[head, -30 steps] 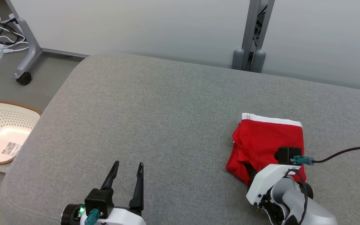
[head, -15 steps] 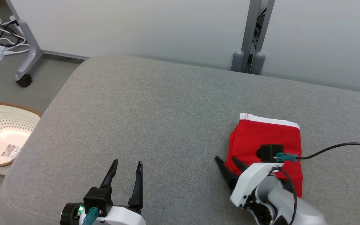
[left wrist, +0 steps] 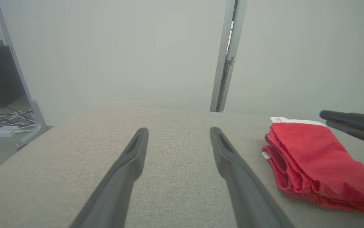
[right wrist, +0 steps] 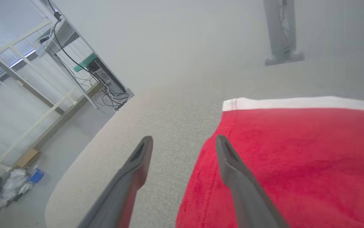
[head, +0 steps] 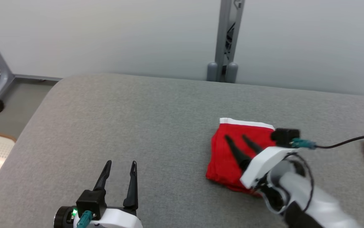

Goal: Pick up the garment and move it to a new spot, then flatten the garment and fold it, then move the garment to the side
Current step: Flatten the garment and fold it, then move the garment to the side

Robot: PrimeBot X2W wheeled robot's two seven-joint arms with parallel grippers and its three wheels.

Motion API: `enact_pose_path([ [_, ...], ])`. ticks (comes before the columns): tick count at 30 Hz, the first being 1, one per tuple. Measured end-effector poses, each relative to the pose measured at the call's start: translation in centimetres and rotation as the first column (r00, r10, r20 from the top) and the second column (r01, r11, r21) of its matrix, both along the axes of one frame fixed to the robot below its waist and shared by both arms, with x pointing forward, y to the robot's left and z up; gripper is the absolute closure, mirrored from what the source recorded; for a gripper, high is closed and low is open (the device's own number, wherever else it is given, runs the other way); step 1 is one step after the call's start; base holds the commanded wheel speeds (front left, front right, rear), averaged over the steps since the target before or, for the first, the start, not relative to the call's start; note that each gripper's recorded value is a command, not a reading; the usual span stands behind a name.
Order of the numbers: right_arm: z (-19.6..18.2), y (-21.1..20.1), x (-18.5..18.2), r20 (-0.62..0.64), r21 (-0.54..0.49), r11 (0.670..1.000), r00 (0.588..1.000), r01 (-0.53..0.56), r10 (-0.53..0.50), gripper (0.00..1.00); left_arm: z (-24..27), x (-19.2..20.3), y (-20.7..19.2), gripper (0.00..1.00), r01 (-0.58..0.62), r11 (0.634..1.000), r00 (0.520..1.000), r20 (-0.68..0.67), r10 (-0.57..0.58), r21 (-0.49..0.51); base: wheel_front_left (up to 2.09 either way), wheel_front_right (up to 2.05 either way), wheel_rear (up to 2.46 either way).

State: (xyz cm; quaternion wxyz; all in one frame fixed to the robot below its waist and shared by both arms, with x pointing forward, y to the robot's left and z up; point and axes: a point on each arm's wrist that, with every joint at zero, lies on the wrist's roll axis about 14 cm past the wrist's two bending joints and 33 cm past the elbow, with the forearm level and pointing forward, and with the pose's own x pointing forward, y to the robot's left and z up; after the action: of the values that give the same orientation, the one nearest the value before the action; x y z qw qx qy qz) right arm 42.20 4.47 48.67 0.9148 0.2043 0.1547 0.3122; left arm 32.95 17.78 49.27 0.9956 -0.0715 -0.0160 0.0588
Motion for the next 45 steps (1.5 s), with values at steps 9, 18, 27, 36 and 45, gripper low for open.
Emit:
enact_pose_path([
  [9,7.1,-17.1,4.3,0.381,-0.109,0.925,0.875,0.363,-0.298,0.0,4.6,3.2,-2.8,0.0,0.096,0.995,0.986,0.139,-0.096,0.008,0.0,0.0,0.0],
  [18,5.1,-22.1,-1.7,0.476,-0.145,0.836,0.778,0.529,-0.41,0.0,6.1,4.6,-4.1,0.0,0.133,0.991,0.974,0.183,-0.134,0.014,0.0,0.0,0.0],
  [27,4.4,-22.0,-4.8,0.493,-0.143,0.801,0.744,0.581,-0.452,0.0,4.0,3.7,-4.6,0.0,0.147,0.989,0.981,0.123,-0.149,0.029,0.0,0.0,0.0],
  [36,3.6,-21.3,-4.9,0.471,-0.141,0.805,0.754,0.577,-0.458,0.0,3.5,3.4,-4.4,0.0,0.138,0.99,0.984,0.111,-0.14,0.028,0.0,0.0,0.0],
  [45,2.0,-18.8,-3.3,0.403,-0.136,0.856,0.817,0.5,-0.413,0.0,2.3,3.1,-3.7,0.0,0.127,0.991,0.989,0.075,-0.129,0.029,0.0,0.0,0.0],
])
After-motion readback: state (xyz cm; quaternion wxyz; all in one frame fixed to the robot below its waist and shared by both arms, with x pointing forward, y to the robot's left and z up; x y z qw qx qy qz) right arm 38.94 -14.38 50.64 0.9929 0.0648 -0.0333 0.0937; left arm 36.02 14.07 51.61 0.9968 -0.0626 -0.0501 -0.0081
